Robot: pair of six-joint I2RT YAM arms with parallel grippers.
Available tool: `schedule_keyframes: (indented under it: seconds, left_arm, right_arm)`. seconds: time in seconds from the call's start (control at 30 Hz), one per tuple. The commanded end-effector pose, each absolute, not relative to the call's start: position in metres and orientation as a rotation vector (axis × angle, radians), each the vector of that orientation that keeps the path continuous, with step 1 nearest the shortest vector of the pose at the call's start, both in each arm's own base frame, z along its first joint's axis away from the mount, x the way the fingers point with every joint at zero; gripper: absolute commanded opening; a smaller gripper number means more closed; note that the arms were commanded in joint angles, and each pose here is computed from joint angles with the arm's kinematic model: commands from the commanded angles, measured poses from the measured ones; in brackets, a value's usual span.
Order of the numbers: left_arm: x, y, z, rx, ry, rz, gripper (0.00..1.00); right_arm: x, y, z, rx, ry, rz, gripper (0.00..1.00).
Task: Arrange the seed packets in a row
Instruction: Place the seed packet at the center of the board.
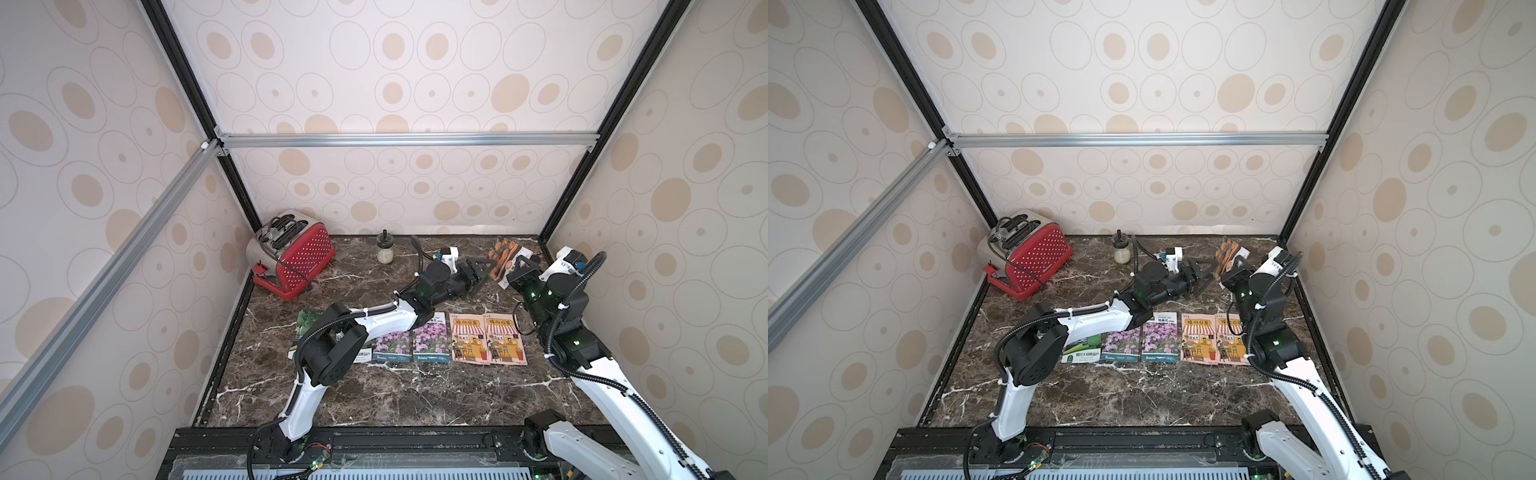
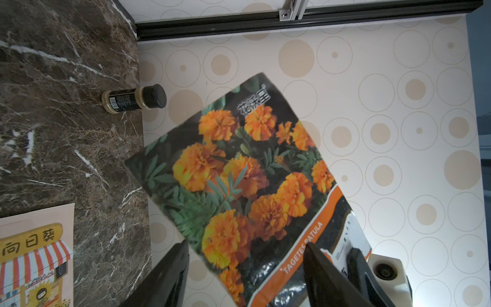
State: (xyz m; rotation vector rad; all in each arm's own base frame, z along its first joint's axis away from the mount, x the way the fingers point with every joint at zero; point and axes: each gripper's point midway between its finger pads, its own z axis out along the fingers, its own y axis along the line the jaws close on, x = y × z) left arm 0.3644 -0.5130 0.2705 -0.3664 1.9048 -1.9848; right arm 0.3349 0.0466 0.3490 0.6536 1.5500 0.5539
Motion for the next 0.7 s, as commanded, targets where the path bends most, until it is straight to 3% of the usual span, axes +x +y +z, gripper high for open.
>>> schedule_keyframes:
  seconds: [0.0, 0.33, 0.67]
  left_arm:
    - [0.354, -0.508, 0.311, -0.333, 1.805, -2.077, 0.69]
    - [0.358, -0.508, 0.317, -0.348, 1.758, -2.086, 0.67]
    - [0.370, -0.506, 0.324, -0.353, 1.682, -2.061, 0.05]
  right_arm:
    - [0.328, 0.043, 0.371, 0.648, 1.492, 0.556, 0.00]
    - [0.328, 0.047, 0.370, 0.663, 1.489, 0.599, 0.00]
    - [0.324, 0.048, 0.363, 0.663, 1.509, 0.589, 0.00]
